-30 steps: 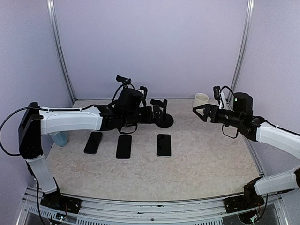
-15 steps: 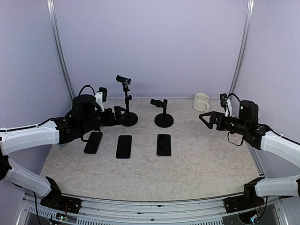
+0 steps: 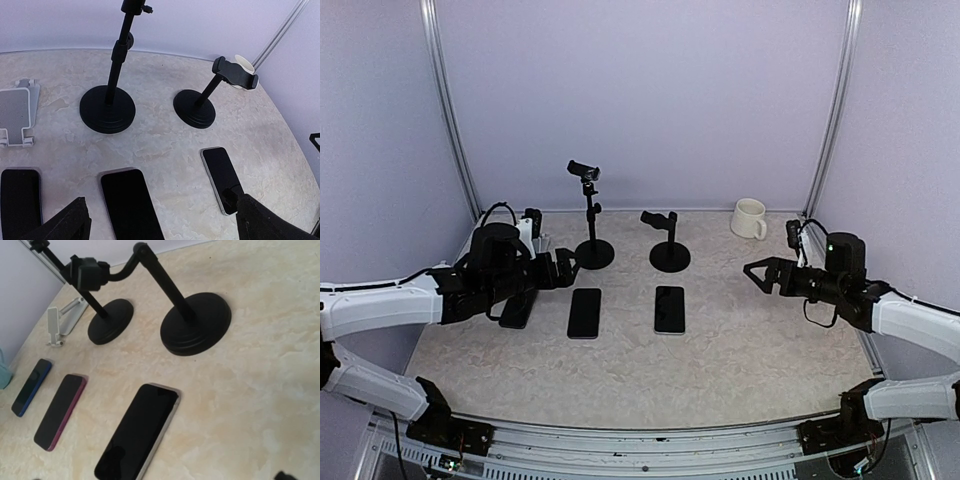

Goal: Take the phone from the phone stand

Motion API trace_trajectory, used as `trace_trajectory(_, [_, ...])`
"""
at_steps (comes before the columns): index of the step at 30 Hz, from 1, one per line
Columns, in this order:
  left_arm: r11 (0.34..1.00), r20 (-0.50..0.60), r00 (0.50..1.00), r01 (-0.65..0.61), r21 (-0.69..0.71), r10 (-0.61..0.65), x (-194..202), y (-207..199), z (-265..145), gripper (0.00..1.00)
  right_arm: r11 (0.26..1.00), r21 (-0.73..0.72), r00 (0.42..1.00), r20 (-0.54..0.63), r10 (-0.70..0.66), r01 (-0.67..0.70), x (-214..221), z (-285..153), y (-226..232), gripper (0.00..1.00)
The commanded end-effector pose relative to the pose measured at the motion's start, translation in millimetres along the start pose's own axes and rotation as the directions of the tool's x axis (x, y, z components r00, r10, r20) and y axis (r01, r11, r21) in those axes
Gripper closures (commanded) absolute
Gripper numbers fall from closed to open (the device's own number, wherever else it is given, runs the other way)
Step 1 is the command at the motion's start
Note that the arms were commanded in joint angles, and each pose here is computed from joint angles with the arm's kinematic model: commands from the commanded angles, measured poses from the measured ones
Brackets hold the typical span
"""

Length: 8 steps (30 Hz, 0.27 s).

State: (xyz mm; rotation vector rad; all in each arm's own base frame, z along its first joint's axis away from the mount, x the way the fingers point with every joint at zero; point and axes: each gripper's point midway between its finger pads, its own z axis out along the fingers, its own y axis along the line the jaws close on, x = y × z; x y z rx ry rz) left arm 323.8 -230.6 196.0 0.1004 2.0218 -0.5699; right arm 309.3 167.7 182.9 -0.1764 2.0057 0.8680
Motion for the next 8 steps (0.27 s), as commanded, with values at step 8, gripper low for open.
trace_trajectory(8, [1.000, 0.026, 0.999, 0.025, -0.005, -0.025, -6.7, 0.7, 3.8, 0.01, 1.000, 0.000, 0.999, 0.046, -0.015, 0.015, -7.2, -3.1, -1.5, 0.00])
